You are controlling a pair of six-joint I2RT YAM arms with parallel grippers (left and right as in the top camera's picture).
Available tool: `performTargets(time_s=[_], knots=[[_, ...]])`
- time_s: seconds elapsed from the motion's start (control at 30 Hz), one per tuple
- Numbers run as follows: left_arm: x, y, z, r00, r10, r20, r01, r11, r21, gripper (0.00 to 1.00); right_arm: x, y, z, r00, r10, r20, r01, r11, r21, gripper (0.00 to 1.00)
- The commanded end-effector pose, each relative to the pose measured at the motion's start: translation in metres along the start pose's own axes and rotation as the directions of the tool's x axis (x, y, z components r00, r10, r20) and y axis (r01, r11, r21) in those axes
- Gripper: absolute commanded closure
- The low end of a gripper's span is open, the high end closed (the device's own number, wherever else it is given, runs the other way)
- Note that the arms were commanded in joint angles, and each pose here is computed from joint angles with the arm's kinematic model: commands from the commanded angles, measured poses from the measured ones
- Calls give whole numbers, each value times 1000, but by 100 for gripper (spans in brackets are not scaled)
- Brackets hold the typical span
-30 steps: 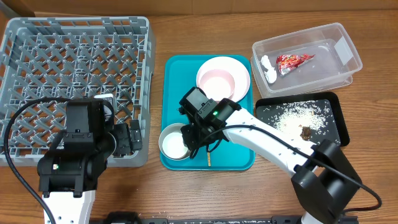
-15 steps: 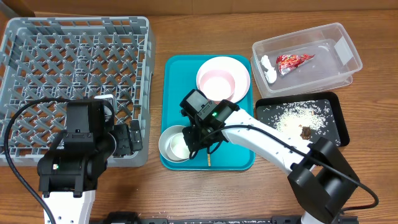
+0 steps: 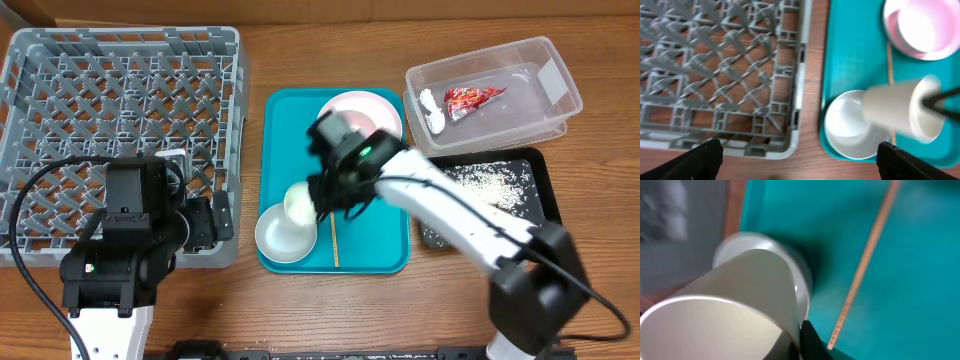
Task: Sort waste into correct bins and load items into the dishwasher
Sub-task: 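Hand the white cup from the right gripper to the left gripper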
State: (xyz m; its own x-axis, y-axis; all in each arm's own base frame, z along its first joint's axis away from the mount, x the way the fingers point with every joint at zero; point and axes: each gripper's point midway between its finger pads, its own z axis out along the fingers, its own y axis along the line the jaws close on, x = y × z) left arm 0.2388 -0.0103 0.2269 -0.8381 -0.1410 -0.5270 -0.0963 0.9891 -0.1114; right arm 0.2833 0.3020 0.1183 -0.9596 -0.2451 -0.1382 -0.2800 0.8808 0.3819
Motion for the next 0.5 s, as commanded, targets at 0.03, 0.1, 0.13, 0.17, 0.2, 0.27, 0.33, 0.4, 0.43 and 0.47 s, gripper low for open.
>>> performTargets(time_s=[0.03,0.1,0.13,0.17,0.2,0.27,0.33,0.4,0.43,0.47], knots=[[-11,-30,-5,1000,6,29,-11,986,165,0,-34,5,-85,980,32,199,-9,994,-113,96],[-16,-47,-7,999,28,46,-39,966,254,0,-40,-5,-104,973,80,215,-43,984,-171,96],[-19,-55,-7,998,42,55,-57,952,301,0,-42,-10,-110,972,105,211,-62,977,-202,96],[-22,-65,-8,996,57,65,-76,933,352,0,-43,-15,-115,971,134,197,-84,966,-246,96],[-26,-76,-9,994,76,77,-101,905,414,0,-44,-18,-120,971,154,181,-97,952,-290,96],[-32,-96,-11,990,102,98,-138,844,519,0,-45,-18,-130,978,143,155,-70,913,-402,96],[-38,-116,-15,984,130,120,-176,761,624,0,-45,-13,-142,984,110,141,-24,861,-509,96],[-42,-133,-19,978,152,143,-208,665,718,0,-42,-8,-154,988,85,132,11,801,-599,96],[-44,-140,-21,975,159,155,-221,621,752,0,-40,-6,-158,989,78,124,18,776,-630,96],[-46,-145,-22,972,166,168,-234,581,780,0,-39,-4,-161,990,71,120,25,757,-653,96]])
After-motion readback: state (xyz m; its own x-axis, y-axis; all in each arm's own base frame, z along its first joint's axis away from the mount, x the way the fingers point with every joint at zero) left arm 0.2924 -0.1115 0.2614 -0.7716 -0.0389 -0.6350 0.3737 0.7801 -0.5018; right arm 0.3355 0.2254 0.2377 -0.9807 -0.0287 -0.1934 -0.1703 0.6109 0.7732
